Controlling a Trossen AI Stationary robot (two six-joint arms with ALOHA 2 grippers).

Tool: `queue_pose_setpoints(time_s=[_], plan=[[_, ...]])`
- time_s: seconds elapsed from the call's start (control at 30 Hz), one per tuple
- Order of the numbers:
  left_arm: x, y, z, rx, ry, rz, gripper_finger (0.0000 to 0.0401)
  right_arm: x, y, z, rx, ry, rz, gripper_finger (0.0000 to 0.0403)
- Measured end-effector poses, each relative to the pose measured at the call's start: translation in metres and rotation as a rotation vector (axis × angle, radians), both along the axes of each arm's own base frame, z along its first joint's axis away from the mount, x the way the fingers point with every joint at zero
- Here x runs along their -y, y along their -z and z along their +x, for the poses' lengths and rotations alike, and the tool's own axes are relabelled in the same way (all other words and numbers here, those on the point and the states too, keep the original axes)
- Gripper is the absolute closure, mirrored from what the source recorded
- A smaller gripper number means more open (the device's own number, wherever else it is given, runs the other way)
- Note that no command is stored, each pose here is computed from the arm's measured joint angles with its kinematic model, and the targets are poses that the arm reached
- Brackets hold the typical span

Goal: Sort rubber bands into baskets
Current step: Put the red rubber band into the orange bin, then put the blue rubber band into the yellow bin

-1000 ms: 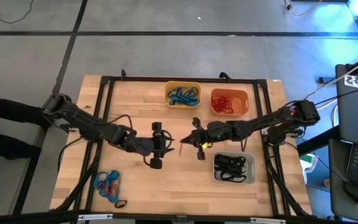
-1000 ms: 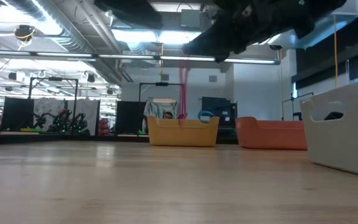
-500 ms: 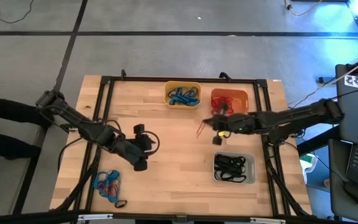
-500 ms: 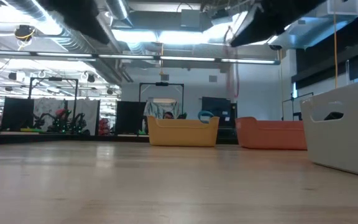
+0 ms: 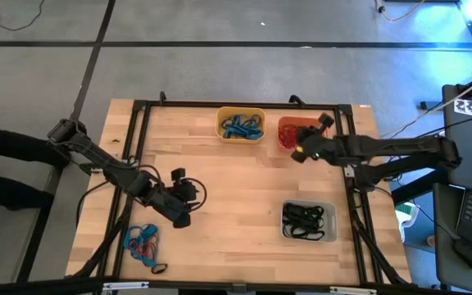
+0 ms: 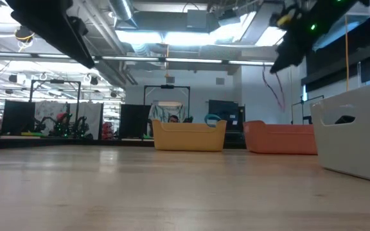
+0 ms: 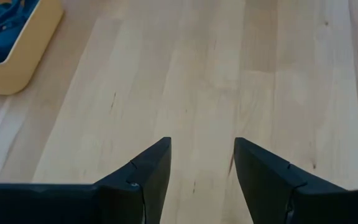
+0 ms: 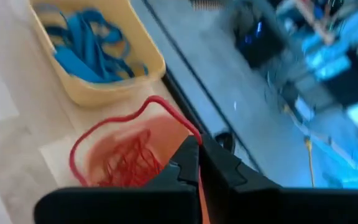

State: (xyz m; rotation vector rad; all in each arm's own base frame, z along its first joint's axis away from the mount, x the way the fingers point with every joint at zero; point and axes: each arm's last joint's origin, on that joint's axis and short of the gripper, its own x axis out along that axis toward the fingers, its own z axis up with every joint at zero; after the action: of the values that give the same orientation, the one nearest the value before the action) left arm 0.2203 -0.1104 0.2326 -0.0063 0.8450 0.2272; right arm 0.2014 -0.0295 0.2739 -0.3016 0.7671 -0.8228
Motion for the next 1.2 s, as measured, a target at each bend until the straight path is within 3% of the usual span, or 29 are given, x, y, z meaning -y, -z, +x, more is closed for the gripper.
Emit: queue_pose_setpoints(time_s=[0.43, 0.53, 0.67, 0.87, 1.0, 1.2], plan=[[0.001, 0.0, 0.0, 0.001, 0.001, -0.002, 0.0228, 0.059, 0.04, 0.011, -0.131, 0.171, 0.244, 0.0386], [0.001, 0.0, 0.0, 0.001, 0.0, -0.003, 0.0228, 0.064, 0.052, 0.013, -0.17, 0.186, 0.318, 0.0355], [0.001, 0.0, 0.0, 0.002, -0.001, -0.004, 0.0228, 0.064, 0.06, 0.015, -0.213, 0.202, 0.347, 0.0283], [0.001, 0.0, 0.0, 0.002, 0.005, 0.0, 0.0228, 0.058, 0.053, 0.013, -0.161, 0.145, 0.406, 0.0194], [0.001, -0.001, 0.001, 0.004, 0.038, 0.023, 0.0228, 0.042, 0.039, 0.011, -0.086, 0.088, 0.397, 0.0172], [0.001, -0.001, 0.001, 0.003, 0.055, 0.037, 0.0228, 0.015, 0.023, 0.009, 0.022, -0.024, 0.394, 0.017]])
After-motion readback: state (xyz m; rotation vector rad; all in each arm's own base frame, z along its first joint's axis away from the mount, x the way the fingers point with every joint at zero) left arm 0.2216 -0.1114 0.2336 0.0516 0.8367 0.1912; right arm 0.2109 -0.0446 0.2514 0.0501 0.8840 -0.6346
